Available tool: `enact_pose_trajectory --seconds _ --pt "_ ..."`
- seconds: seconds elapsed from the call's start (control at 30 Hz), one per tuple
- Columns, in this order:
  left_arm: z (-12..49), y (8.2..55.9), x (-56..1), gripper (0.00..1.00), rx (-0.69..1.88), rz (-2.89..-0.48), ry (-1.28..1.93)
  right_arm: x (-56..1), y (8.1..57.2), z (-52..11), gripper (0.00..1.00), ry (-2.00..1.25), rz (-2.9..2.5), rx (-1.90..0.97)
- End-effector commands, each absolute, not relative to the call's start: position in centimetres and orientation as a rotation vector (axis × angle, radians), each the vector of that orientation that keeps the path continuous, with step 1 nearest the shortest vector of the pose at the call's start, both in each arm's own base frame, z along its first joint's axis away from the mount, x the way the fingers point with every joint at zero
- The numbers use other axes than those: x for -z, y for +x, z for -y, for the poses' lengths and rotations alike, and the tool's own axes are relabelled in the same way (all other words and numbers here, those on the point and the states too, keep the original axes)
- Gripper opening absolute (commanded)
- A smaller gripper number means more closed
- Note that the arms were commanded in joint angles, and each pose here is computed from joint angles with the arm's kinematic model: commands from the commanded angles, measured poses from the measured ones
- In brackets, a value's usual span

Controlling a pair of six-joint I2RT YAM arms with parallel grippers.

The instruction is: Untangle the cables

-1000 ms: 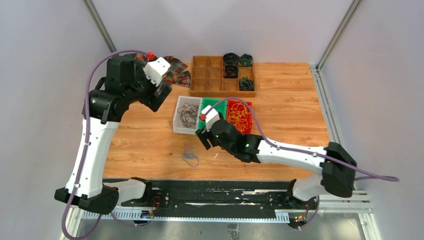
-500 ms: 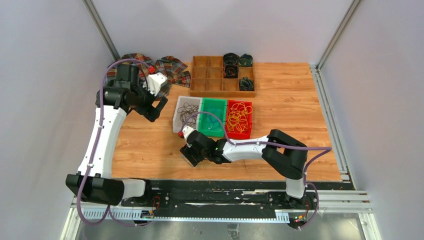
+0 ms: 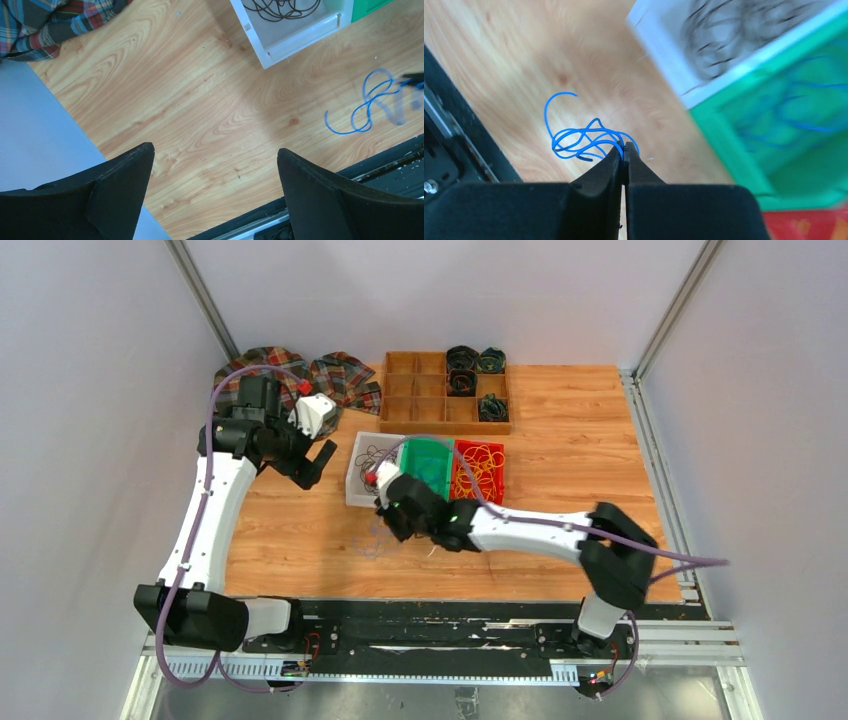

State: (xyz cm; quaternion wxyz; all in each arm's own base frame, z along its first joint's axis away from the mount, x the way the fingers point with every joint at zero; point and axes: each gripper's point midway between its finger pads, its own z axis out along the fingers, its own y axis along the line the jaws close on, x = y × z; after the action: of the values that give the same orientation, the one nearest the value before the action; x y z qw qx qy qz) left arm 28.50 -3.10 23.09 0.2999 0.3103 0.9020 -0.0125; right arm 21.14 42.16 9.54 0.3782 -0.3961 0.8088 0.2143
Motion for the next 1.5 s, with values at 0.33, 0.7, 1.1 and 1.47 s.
enact_pose_trajectory --seconds 0.33,0.7,1.1,1.47 --pt "3.3 30.3 -24.6 0.98 0.036 -2.316 0.721 -22.6 34.5 -31.9 0.01 -0.641 -1.892 -0.263" --pt "3.8 30.6 -24.4 0.98 0.077 -2.304 0.714 -18.3 38.9 -31.9 0.26 -0.658 -1.989 -0.144" --pt "3.4 33.7 -25.3 0.98 0.124 -2.181 0.529 -23.6 38.2 -25.8 0.68 -0.456 -1.902 0.033" --pt "2.7 37.8 -18.0 0.98 0.146 -1.875 0.277 -24.8 34.9 -3.4 0.69 0.209 -1.707 0.49"
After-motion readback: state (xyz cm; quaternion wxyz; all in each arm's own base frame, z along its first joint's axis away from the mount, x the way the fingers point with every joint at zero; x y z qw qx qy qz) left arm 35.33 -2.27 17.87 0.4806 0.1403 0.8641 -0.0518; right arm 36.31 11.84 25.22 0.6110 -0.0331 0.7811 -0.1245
